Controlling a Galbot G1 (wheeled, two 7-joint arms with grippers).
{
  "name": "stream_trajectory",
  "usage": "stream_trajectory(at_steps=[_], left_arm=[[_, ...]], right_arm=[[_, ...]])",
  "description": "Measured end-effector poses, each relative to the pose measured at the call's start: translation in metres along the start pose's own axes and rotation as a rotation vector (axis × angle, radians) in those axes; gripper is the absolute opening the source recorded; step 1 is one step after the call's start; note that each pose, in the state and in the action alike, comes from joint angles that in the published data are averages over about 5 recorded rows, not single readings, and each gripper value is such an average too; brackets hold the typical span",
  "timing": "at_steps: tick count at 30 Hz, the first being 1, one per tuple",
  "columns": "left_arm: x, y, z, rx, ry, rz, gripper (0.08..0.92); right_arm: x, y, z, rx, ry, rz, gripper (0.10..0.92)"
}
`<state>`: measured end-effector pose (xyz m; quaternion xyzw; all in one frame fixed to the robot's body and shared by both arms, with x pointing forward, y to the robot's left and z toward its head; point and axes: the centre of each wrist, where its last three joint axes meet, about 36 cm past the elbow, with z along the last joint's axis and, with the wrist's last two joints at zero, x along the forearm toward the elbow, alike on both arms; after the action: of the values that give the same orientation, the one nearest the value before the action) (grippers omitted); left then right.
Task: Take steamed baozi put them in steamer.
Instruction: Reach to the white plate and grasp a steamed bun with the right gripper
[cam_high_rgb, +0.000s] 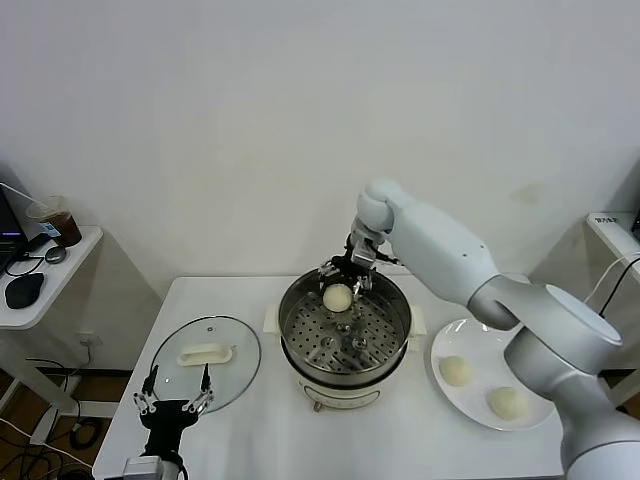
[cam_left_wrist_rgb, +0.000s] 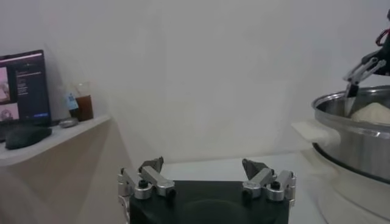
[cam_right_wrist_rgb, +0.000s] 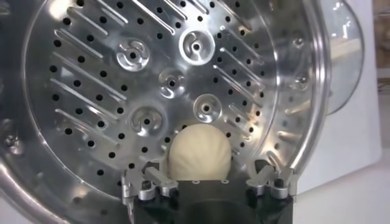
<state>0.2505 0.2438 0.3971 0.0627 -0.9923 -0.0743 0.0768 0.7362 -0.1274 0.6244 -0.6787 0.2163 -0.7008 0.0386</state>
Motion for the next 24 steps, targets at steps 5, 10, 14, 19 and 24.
stream_trajectory(at_steps=[5,10,14,19,24], left_arm=[[0.0,0.0,-0.002,0.0,0.002,0.008,0.823],[-0.002,0.0,-0.001,-0.004,0.008,0.018,0.823],[-0.003,0.001,-0.003,-0.004,0.008,0.023,0.823],[-0.004,0.003,-0.006,0.001,0.01,0.028,0.823],[-0.006,0.006,-0.01,0.003,0.012,0.033,0.823]], right_arm=[[0.044,0.021,0.006,-0.156,0.006,0.087,0.823],[0.094,0.054,0.014,-0.419,0.036,0.17,0.823],[0.127,0.083,0.017,-0.645,0.076,0.189,0.823],[0.152,0.123,0.012,-0.902,0.118,0.174,0.823],[0.157,0.17,-0.004,-1.09,0.154,0.129,0.823]])
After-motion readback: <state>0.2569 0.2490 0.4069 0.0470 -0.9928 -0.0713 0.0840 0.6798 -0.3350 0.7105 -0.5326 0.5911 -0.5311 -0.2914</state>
